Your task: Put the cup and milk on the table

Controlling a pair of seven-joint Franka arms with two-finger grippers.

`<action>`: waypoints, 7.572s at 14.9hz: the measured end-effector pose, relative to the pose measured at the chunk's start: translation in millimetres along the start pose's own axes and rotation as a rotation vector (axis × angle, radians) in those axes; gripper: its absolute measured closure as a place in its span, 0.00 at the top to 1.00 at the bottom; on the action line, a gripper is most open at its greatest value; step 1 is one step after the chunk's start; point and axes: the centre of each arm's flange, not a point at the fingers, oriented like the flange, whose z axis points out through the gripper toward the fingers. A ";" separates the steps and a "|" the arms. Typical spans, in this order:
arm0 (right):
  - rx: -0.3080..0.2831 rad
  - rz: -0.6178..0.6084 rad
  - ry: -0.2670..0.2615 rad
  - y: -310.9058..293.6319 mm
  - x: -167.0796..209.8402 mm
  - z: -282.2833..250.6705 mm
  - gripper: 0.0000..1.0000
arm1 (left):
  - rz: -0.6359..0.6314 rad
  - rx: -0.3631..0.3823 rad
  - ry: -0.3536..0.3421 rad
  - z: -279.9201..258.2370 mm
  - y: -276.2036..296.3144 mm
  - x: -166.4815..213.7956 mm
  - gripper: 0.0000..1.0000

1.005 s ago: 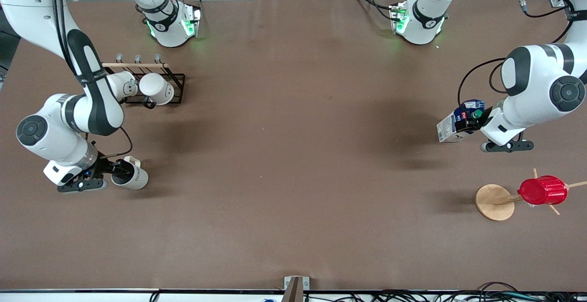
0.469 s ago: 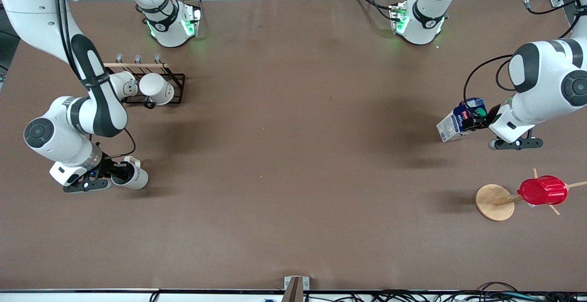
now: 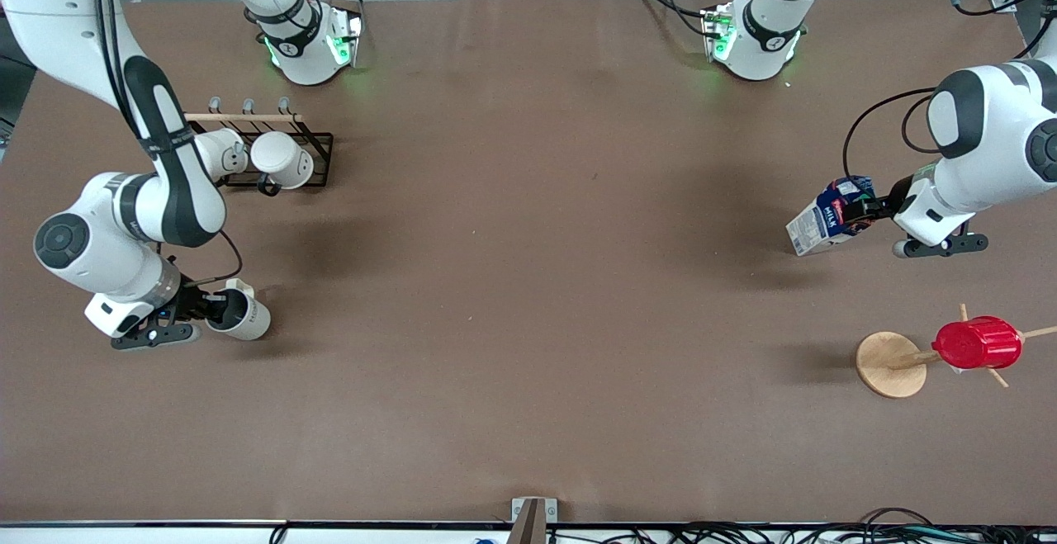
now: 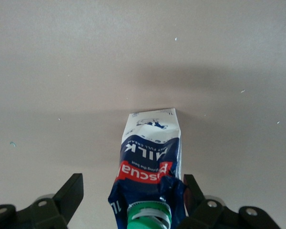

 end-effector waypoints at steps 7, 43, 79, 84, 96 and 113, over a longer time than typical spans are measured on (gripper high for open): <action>0.102 0.245 -0.058 -189.0 17.0 -85.0 0.04 | -0.002 0.000 -0.041 18.6 5.7 -10.0 0.87; -0.038 0.454 0.053 -445.4 21.4 -96.1 1.00 | 0.250 0.006 0.147 -47.4 163.9 78.3 0.11; 0.022 0.260 -0.031 -7.5 -67.3 -391.2 1.00 | 0.128 0.035 -0.106 18.7 516.0 -17.0 0.13; 0.022 0.263 -0.031 -7.6 -67.3 -391.3 1.00 | 0.130 0.034 -0.106 16.0 517.0 -17.3 0.56; 0.022 0.262 -0.032 -7.9 -67.3 -391.3 1.00 | -0.005 -0.104 0.084 -132.7 412.4 38.5 1.00; 0.022 0.262 -0.032 -7.8 -67.3 -391.5 1.00 | 0.072 -0.101 0.316 -285.8 199.2 20.6 1.00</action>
